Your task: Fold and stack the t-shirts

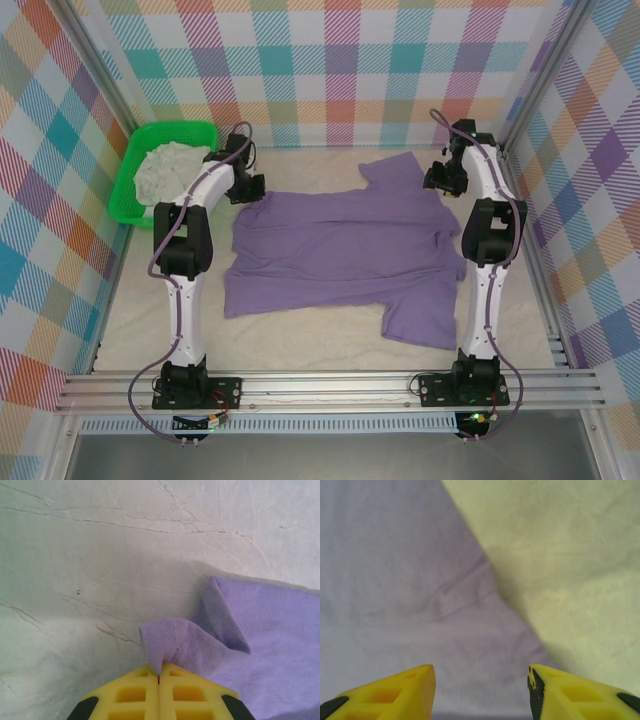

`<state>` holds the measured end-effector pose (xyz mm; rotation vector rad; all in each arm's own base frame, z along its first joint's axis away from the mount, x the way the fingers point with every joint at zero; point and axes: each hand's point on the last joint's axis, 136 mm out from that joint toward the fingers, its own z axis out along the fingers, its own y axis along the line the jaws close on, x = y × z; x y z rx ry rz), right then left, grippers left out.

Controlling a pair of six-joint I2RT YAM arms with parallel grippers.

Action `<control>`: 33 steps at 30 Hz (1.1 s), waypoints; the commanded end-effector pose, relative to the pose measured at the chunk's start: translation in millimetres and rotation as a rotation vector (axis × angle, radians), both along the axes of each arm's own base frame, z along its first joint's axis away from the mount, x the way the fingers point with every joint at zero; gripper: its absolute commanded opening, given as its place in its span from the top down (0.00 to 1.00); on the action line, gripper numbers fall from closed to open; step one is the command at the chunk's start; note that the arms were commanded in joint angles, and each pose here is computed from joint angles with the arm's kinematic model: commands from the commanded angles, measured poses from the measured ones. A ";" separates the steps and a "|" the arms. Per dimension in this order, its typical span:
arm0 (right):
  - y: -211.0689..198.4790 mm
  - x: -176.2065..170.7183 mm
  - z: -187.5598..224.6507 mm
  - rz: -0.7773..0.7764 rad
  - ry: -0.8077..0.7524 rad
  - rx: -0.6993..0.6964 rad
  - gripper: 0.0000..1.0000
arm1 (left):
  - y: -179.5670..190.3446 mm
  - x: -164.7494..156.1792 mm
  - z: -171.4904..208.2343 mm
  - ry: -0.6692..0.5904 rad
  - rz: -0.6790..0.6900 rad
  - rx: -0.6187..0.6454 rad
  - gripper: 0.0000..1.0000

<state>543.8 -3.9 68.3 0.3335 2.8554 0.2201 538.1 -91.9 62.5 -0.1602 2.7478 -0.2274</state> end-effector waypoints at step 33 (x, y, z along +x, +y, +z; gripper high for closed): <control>70.3 -69.3 34.2 0.064 0.021 0.204 1.00 | 16.1 -51.6 32.6 -0.058 0.055 0.041 1.00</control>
